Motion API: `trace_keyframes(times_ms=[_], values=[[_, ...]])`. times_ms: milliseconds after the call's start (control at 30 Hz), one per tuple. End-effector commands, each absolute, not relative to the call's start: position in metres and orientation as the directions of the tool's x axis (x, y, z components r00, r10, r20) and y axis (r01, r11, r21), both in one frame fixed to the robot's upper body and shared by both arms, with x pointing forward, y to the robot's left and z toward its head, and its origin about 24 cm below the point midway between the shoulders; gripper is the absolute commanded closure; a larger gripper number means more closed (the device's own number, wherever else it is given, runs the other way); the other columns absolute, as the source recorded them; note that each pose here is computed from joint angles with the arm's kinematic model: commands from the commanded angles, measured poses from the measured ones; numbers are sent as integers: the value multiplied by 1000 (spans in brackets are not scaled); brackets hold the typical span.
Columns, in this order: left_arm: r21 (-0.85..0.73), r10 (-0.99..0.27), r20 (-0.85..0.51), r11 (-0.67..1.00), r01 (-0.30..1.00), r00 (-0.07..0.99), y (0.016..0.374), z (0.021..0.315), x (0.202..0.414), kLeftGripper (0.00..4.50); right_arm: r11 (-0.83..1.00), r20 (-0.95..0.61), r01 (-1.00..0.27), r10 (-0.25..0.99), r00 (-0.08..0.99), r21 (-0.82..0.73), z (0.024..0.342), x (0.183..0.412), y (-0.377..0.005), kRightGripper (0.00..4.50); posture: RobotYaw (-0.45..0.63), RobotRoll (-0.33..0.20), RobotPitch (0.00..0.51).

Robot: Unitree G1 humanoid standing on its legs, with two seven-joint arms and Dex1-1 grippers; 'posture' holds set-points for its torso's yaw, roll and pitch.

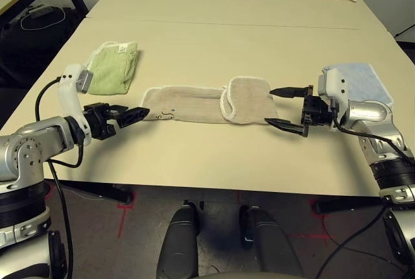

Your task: Fold the towel and set it aside.

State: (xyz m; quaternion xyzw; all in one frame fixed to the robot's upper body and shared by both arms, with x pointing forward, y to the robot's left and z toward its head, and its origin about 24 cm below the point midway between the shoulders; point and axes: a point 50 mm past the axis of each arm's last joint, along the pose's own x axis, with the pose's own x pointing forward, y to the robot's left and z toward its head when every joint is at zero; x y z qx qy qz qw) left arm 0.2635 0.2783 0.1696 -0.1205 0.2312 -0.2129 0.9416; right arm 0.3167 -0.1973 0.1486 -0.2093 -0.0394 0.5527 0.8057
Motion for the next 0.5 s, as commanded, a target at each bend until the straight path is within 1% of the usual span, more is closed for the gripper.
trace_keyframes(times_ms=[33,100,333,500], values=[[-417,-464,-377,858,300,802,279,165,263,0,294,-183,-881,907,379,-371,144,314,-196,22,87,0,152],[-473,-475,-375,837,277,796,278,160,263,0,295,-183,-880,906,381,-373,145,314,-196,22,85,0,151],[-590,-522,-372,772,238,768,268,149,264,0,298,-183,-877,904,386,-377,145,314,-197,22,77,0,147],[-633,-534,-365,743,217,763,263,146,268,0,300,-183,-875,903,389,-379,146,314,-198,22,69,0,144]])
